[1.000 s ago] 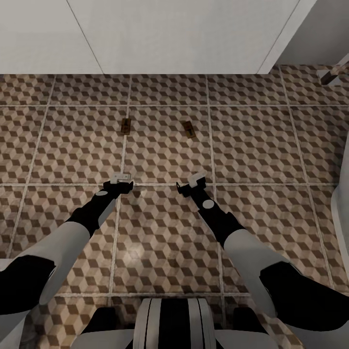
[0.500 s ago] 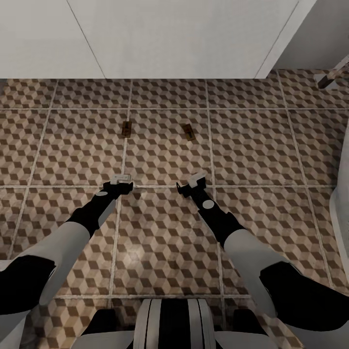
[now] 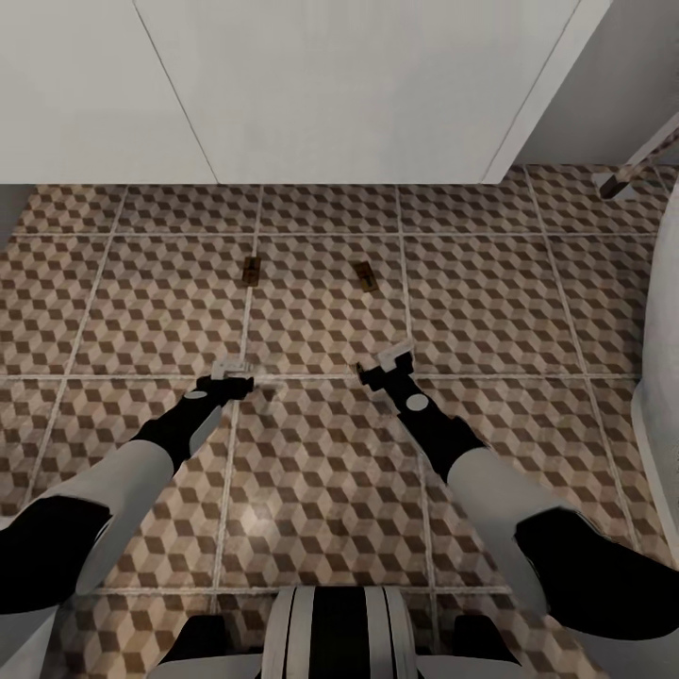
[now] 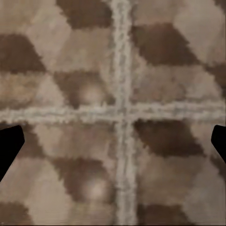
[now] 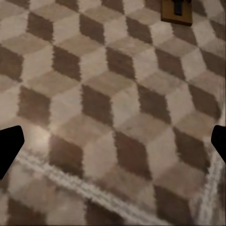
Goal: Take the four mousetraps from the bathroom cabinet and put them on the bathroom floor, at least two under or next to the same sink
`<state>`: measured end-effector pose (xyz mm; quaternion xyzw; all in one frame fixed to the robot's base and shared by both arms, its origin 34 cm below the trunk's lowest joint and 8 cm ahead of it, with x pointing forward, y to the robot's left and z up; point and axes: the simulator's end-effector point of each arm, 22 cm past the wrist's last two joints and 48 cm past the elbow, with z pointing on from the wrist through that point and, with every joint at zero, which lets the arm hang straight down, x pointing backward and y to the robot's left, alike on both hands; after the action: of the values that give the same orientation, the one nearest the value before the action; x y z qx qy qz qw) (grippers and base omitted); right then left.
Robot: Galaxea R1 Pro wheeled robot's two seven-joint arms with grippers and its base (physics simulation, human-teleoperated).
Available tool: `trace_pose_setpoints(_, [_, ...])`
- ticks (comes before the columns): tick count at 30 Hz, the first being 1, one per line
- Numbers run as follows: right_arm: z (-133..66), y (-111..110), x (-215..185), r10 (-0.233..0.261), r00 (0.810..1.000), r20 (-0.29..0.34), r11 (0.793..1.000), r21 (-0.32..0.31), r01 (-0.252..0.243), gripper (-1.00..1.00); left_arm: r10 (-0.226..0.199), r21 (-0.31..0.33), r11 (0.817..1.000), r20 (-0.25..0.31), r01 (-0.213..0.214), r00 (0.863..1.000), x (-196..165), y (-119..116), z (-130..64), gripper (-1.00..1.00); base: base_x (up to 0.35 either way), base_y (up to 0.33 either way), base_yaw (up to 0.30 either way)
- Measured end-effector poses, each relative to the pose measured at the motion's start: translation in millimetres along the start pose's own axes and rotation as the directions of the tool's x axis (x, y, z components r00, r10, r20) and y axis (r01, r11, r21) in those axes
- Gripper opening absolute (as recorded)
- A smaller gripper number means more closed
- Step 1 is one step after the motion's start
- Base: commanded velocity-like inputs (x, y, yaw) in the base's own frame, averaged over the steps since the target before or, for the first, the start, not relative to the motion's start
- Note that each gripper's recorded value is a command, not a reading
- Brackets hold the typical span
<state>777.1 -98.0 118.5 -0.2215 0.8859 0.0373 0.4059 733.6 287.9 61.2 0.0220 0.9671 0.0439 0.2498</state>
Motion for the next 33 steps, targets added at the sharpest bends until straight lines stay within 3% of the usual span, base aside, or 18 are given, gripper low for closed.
trace_pose_setpoints(12, [-16.2, -9.5, 10.4, -0.017, 0.999, -0.043, 1.000, 0.005, 0.017, 1.00, -0.005, -0.031, 0.999, 0.031, 0.006, 1.000, 15.1, 15.1, -17.4, 1.00, 0.000, 0.000, 0.000])
trace_pose_setpoints(22, [-34.3, -20.5, 19.7, -0.031, 0.999, -0.025, 0.999, 0.009, 0.031, 1.00, -0.009, -0.050, 0.999, 0.081, 0.013, 0.997, 24.4, 21.1, -35.1, 1.00, 0.000, 0.000, 0.000])
trace_pose_setpoints(33, [-54.1, -32.5, 22.0, -0.038, 0.999, -0.008, 0.999, 0.019, 0.038, 1.00, -0.012, -0.017, 1.000, 0.146, 0.014, 0.989, 16.5, 12.2, -55.7, 1.00, 0.000, 0.000, 0.000])
